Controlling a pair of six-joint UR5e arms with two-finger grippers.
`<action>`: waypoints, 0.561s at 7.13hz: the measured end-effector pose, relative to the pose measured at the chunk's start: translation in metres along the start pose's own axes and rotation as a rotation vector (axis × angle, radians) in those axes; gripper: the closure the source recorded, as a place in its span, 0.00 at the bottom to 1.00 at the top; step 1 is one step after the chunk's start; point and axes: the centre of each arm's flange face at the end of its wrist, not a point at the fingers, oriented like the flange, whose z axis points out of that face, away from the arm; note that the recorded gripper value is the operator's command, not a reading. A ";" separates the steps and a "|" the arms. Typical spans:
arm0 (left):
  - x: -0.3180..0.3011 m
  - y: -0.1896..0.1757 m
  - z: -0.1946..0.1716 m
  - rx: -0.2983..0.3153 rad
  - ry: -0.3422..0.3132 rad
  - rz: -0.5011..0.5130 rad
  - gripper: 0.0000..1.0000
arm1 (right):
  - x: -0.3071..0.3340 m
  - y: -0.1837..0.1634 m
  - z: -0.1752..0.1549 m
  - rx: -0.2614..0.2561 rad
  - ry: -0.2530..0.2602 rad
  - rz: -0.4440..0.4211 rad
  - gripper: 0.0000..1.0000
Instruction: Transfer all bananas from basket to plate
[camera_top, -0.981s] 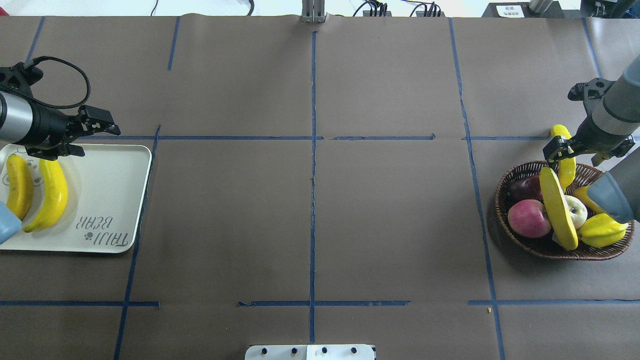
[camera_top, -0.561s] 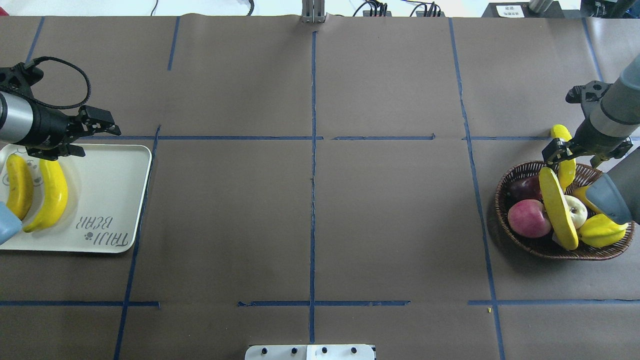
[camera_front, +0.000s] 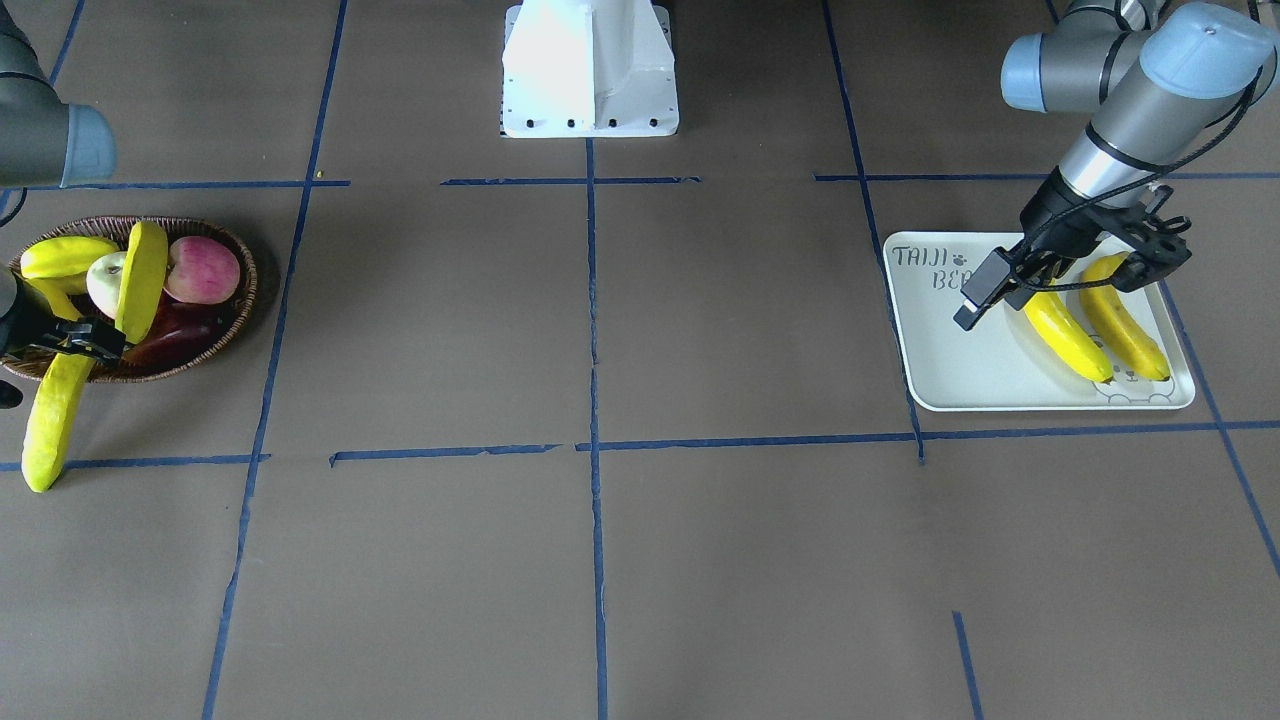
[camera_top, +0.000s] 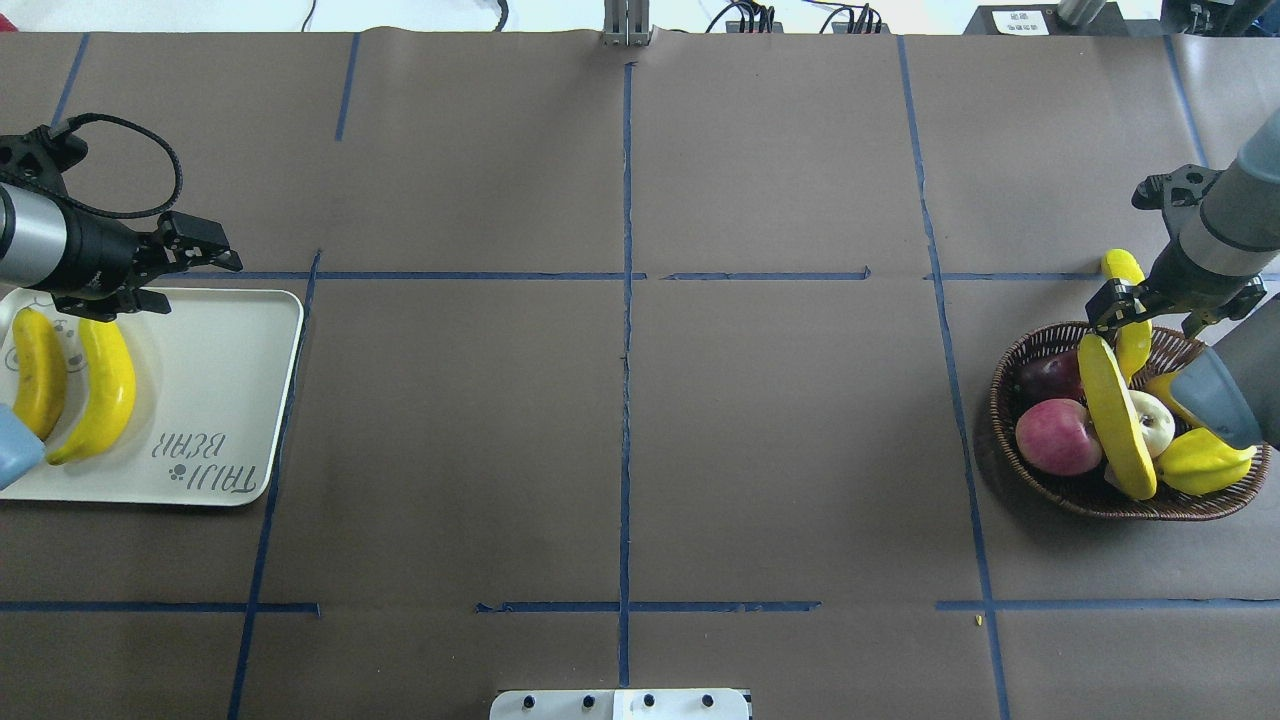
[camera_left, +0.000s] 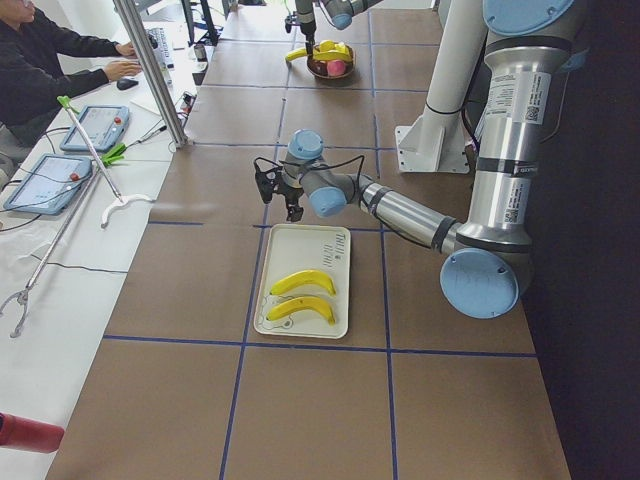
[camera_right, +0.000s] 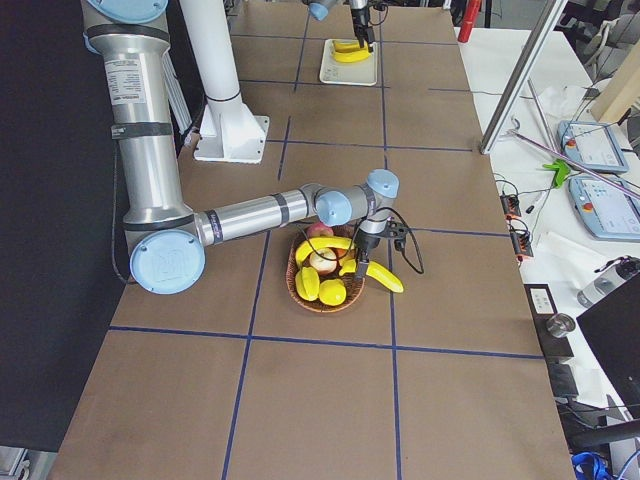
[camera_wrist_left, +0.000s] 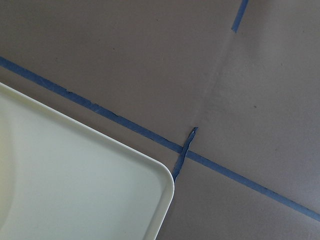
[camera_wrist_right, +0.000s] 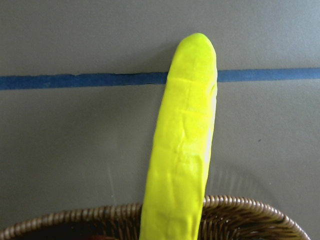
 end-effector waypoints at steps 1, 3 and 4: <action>0.000 0.000 0.000 0.000 0.001 0.000 0.01 | 0.001 -0.001 0.000 0.002 0.001 -0.002 0.96; -0.003 0.000 0.000 0.000 -0.004 0.001 0.01 | 0.002 -0.002 -0.004 0.015 0.005 -0.019 1.00; -0.004 0.000 0.000 0.000 -0.004 0.002 0.01 | 0.004 -0.004 -0.010 0.031 0.009 -0.019 1.00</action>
